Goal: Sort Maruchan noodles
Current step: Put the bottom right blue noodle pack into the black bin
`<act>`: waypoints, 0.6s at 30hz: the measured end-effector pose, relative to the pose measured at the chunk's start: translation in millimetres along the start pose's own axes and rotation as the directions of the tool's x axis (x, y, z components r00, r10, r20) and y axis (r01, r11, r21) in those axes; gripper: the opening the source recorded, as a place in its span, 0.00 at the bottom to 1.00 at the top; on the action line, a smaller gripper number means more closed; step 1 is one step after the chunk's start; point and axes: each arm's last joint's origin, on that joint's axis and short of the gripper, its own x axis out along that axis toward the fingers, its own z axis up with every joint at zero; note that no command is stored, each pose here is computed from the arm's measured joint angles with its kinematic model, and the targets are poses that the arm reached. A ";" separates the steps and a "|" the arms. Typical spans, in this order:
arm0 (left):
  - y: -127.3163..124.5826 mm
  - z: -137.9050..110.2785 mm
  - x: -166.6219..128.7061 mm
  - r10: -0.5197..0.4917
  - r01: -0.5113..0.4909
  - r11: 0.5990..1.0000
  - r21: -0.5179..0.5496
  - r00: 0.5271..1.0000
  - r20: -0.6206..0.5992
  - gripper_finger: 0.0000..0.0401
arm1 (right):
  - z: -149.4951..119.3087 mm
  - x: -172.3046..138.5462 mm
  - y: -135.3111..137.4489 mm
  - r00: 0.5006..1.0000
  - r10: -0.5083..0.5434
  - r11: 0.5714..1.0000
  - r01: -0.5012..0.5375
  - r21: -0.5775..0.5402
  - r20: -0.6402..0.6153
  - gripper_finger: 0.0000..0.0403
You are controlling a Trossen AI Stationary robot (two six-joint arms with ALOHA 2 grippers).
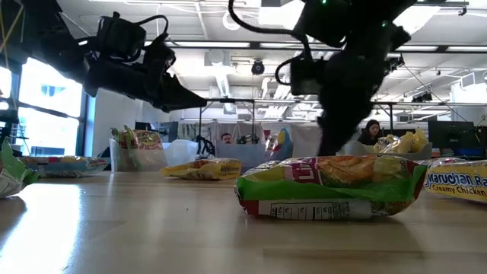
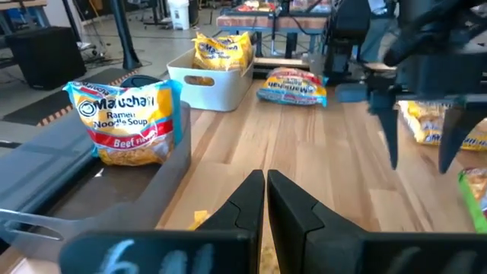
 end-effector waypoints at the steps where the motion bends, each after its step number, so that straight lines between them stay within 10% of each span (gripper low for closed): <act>1: 0.2 0.4 1.0 0.000 0.000 1.000 -0.010 1.000 0.001 0.02 | -2.7 -1.5 3.6 0.999 0.004 0.999 -0.002 0.032 -0.042 0.49; 12: 0.8 2.5 3.4 0.000 0.000 1.000 -0.012 1.000 0.009 0.02 | -59.7 -17.7 43.8 0.890 -0.022 0.976 0.119 0.185 -0.456 0.20; 18: 0.8 2.4 3.4 0.000 0.000 1.000 -0.005 1.000 0.009 0.02 | -76.0 -56.1 67.9 0.922 -0.032 0.954 0.144 0.264 -0.386 0.03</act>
